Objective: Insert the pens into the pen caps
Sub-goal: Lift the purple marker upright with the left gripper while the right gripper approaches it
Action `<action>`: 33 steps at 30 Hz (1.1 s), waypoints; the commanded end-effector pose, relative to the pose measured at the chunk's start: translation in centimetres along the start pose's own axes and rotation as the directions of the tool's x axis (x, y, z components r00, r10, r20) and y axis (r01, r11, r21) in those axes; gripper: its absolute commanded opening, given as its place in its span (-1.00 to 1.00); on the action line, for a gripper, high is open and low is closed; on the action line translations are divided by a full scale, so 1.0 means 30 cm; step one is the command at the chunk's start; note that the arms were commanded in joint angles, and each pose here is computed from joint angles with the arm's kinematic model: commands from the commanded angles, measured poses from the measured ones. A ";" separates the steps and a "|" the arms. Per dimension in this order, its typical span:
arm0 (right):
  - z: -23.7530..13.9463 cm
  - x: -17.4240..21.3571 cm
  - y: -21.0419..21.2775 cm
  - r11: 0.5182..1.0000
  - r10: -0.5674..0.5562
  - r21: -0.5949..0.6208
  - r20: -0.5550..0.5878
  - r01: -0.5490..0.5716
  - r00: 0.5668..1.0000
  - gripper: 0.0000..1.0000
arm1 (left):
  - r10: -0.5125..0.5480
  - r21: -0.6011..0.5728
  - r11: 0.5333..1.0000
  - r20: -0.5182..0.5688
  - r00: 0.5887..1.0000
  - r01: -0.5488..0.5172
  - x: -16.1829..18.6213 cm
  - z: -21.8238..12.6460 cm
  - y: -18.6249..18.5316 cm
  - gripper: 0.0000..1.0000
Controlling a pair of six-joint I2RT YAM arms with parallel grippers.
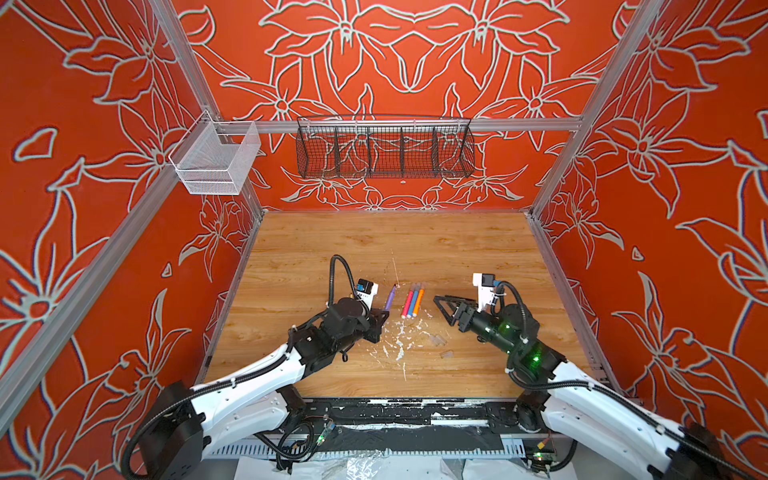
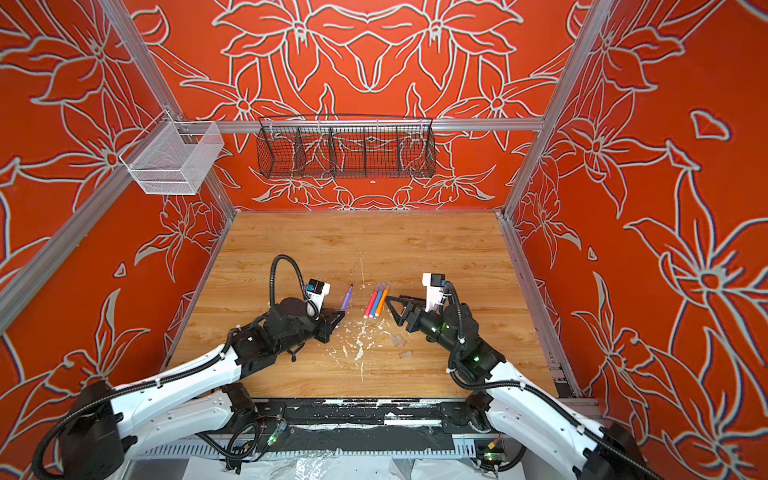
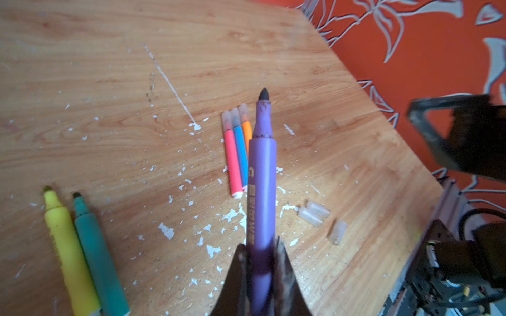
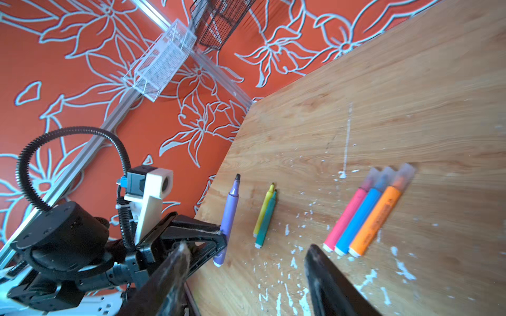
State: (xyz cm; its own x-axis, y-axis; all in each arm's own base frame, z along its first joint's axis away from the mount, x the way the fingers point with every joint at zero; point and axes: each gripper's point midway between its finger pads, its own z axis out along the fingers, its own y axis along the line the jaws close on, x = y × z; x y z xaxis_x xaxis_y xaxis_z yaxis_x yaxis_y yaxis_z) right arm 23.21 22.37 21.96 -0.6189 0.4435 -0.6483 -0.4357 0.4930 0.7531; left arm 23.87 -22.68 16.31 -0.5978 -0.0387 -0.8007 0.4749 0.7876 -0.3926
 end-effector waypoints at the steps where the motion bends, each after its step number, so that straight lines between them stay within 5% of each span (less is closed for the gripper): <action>1: 0.034 -0.031 0.099 0.994 0.021 -0.107 0.031 -0.018 0.999 0.39 | 0.036 0.095 0.995 0.066 0.997 -0.042 -0.040 -0.029 -0.058 -1.00; 19: 0.299 0.109 0.250 0.965 -0.004 -0.260 -0.148 -0.035 0.989 0.23 | 0.069 0.205 0.975 0.108 0.992 -0.090 -0.030 -0.073 -0.114 -1.00; 29: 0.367 0.150 0.245 0.954 0.038 -0.284 -0.189 -0.092 0.981 -0.73 | 0.070 0.178 0.980 0.115 0.991 -0.089 -0.031 -0.073 -0.097 -1.00; 33: 0.368 0.151 0.243 0.955 0.045 -0.282 -0.187 -0.097 0.981 -0.95 | 0.070 0.180 0.979 0.116 0.991 -0.091 -0.034 -0.064 -0.099 -0.68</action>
State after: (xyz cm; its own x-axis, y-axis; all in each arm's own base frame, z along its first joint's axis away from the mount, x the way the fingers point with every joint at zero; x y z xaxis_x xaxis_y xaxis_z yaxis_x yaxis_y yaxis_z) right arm 24.60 35.59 21.24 -0.7587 0.2965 -0.5800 -0.5137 0.2752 0.8127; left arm 21.67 -23.46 18.33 -0.5138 -0.0419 -0.8569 0.6164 0.6767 -0.4027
